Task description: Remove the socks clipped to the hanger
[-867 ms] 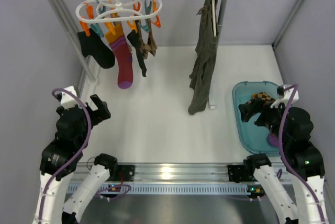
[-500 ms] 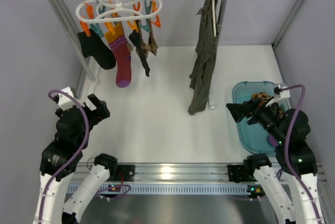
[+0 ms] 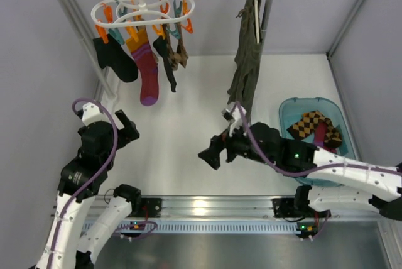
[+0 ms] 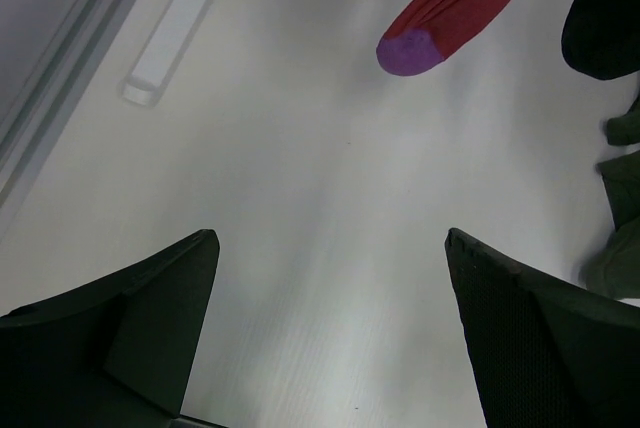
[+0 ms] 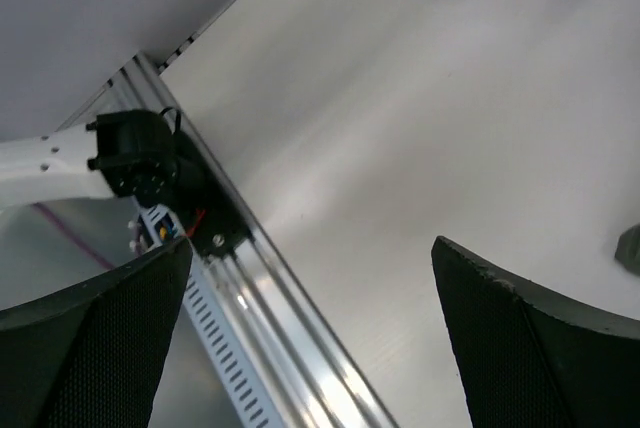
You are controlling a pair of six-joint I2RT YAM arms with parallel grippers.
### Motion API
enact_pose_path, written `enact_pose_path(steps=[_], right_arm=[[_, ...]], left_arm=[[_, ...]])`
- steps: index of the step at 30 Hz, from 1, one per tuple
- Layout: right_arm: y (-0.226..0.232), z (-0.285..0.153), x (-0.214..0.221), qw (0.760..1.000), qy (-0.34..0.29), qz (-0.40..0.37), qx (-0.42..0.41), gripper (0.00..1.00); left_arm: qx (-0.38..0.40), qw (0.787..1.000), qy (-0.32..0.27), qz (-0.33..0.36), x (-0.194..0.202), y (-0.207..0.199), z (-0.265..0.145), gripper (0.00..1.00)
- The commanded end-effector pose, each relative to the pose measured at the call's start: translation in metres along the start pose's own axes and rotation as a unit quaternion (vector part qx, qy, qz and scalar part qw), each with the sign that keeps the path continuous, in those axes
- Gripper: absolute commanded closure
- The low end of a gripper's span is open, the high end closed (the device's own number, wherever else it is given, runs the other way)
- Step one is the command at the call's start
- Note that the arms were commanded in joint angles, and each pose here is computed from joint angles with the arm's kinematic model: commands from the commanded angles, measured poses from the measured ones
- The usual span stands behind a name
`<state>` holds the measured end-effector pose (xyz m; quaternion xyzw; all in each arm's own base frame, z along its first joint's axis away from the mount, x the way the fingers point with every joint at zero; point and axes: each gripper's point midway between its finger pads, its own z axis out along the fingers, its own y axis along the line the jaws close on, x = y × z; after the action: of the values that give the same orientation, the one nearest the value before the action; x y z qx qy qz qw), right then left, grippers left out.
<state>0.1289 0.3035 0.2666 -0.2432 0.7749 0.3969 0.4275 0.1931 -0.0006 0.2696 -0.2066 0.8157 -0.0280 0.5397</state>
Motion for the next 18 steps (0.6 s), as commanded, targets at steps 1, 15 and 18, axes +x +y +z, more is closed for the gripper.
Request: enact_pose_path(steps=[1,15,18], right_arm=[[0.013,0.028,-0.067,0.99,-0.117,-0.063,0.048,0.01],[-0.052,0.2,-0.17,0.976,-0.119,-0.118,0.138,0.01],[-0.078,0.226,-0.181,0.974,-0.122,-0.113,0.154,0.06]], left_arm=[[0.021,1.0,-0.01,-0.005,-0.006,-0.011,0.004,0.02],[0.015,0.999,-0.026,-0.033,-0.001,-0.002,0.001,0.02],[0.02,0.999,-0.025,-0.029,-0.001,-0.004,0.001,0.01]])
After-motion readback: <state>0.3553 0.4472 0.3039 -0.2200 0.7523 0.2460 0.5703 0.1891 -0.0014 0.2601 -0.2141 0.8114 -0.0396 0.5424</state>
